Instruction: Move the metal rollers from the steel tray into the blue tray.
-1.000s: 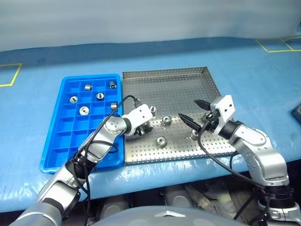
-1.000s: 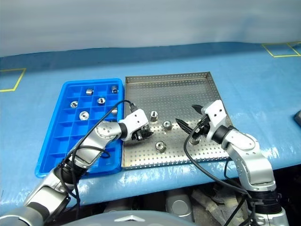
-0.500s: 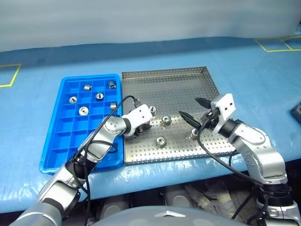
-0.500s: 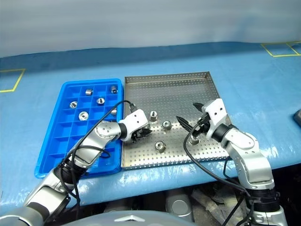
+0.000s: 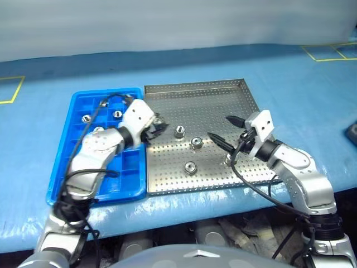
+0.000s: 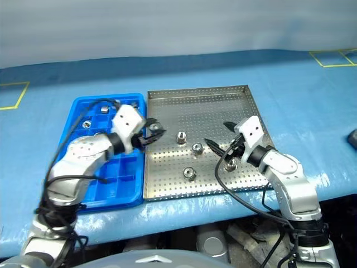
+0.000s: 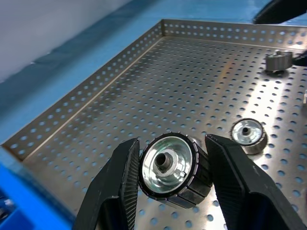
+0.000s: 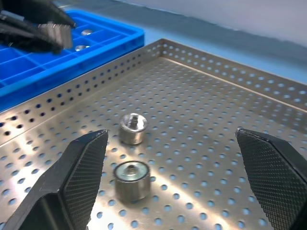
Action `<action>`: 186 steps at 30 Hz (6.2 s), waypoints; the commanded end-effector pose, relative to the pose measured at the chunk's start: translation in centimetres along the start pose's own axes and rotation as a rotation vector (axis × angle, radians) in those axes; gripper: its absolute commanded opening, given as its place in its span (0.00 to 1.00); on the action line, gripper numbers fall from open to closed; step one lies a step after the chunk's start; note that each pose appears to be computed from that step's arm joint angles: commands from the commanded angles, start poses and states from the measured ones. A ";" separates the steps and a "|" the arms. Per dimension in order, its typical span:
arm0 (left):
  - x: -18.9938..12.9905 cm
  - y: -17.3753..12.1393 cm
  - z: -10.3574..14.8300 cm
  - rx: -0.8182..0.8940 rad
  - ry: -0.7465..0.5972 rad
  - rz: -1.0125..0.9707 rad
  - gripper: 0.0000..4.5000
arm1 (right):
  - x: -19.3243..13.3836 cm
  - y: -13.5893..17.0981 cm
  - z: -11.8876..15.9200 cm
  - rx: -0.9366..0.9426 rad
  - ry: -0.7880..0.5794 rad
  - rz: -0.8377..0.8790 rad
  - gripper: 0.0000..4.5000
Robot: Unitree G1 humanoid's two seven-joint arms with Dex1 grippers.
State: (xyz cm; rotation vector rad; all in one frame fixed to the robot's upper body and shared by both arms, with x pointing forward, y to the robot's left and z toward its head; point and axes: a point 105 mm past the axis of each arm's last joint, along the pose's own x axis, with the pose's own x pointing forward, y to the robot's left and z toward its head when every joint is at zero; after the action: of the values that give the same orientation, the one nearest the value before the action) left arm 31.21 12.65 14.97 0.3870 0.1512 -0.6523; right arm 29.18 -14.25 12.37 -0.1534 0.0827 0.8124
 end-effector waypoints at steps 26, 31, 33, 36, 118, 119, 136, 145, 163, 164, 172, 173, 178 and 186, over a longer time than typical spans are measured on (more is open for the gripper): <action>-8.1 6.5 -7.2 -0.077 0.322 0.633 0.42 | 4.0 6.5 2.4 -0.066 -0.036 0.497 1.00; -7.3 7.0 -7.6 -0.081 0.337 0.638 0.42 | 3.8 6.3 2.3 -0.071 -0.035 0.471 1.00; -7.2 7.2 -7.8 -0.088 0.343 0.641 0.42 | 3.7 6.1 2.3 -0.074 -0.035 0.457 1.00; -7.2 7.3 -8.0 -0.092 0.350 0.640 0.42 | 3.6 5.9 2.3 -0.077 -0.037 0.441 1.00; 11.4 -4.8 -4.3 -0.130 0.167 -0.132 0.37 | -0.5 3.2 2.9 -0.129 -0.035 0.091 1.00; 11.3 -4.6 -4.0 -0.129 0.155 -0.123 0.37 | -0.4 3.2 2.9 -0.129 -0.036 0.091 1.00; -2.9 2.3 0.6 -0.082 -0.004 0.153 0.37 | 1.7 5.3 1.6 -0.072 -0.011 0.304 1.00; -11.6 2.6 -2.0 -0.072 0.174 0.449 0.37 | 3.4 6.7 1.4 -0.076 0.001 0.468 1.00; -15.3 -0.2 -8.0 -0.203 0.387 0.567 0.37 | 4.8 8.0 1.9 -0.122 0.008 0.639 1.00; -15.4 -0.2 -8.2 -0.209 0.398 0.571 0.37 | 4.8 8.0 1.9 -0.124 0.007 0.638 1.00; -15.2 0.6 -8.0 -0.195 0.396 0.592 0.81 | 4.5 7.7 2.0 -0.128 0.000 0.603 1.00; -15.0 0.9 -7.7 -0.194 0.379 0.603 0.87 | 4.5 7.6 2.0 -0.128 -0.001 0.599 1.00; -12.1 0.6 -3.4 -0.213 0.103 0.484 0.95 | 4.3 7.2 2.4 -0.134 -0.017 0.556 1.00; -2.9 -5.2 1.9 -0.236 -0.123 -0.042 0.95 | 2.7 4.3 2.8 -0.181 0.008 0.334 1.00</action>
State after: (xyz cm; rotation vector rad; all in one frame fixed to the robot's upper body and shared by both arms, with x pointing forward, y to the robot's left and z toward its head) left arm 25.64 11.49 16.50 0.1163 0.0997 -0.6025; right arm 27.63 -7.87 13.29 -0.2815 0.0710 1.2260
